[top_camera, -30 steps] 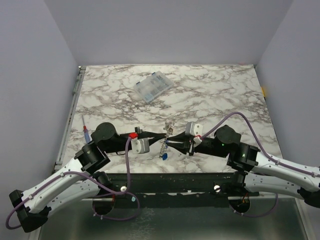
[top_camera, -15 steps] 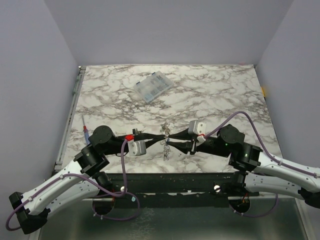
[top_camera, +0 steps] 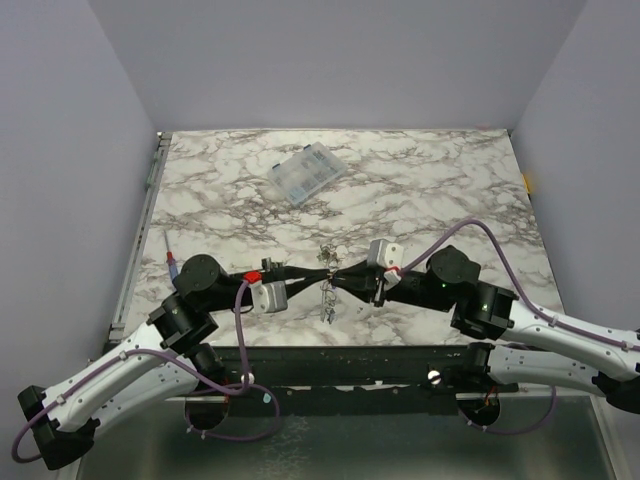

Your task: Put the keys on the keyring

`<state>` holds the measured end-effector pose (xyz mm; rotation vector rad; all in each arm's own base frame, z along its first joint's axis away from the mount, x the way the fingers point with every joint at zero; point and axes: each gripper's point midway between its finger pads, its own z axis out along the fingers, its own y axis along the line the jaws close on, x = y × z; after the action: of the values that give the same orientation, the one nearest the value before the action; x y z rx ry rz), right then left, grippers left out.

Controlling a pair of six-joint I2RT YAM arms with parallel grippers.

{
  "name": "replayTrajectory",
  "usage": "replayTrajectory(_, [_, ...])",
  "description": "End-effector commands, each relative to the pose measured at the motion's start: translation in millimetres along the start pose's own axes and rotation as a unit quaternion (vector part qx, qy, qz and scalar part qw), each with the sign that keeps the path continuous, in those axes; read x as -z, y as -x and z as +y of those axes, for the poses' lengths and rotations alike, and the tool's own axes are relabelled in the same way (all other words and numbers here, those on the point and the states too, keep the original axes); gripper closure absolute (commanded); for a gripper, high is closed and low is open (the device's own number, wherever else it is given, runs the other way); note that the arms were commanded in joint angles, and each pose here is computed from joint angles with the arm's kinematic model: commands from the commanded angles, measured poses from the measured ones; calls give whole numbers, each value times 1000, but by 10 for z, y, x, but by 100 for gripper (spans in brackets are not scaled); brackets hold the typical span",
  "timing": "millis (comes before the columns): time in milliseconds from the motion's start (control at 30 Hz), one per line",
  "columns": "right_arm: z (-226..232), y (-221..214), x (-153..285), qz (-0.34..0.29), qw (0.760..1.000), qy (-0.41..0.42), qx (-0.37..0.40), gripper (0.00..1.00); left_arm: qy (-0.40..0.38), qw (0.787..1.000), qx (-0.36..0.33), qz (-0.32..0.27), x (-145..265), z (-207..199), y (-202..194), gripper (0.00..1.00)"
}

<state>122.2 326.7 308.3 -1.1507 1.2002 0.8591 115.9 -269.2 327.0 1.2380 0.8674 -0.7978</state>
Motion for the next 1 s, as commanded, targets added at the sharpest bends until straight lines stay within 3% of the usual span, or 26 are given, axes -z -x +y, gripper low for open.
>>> replayTrajectory(0, [-38, 88, 27, -12, 1000, -12, 8, 81, 7, 999, -16, -50, 12, 39, 261, 100])
replayTrajectory(300, [-64, 242, 71, -36, 999, -16, 19, 88, -3, 998, -7, -64, 20, -25, 278, 100])
replayTrajectory(533, [-20, 265, 57, -33, 999, 1, 23, 74, -4, 997, -3, -71, 30, -48, 278, 100])
replayTrajectory(967, [16, 310, -30, -39, 999, 16, 24, 73, -5, 996, 8, -87, -7, -79, 241, 100])
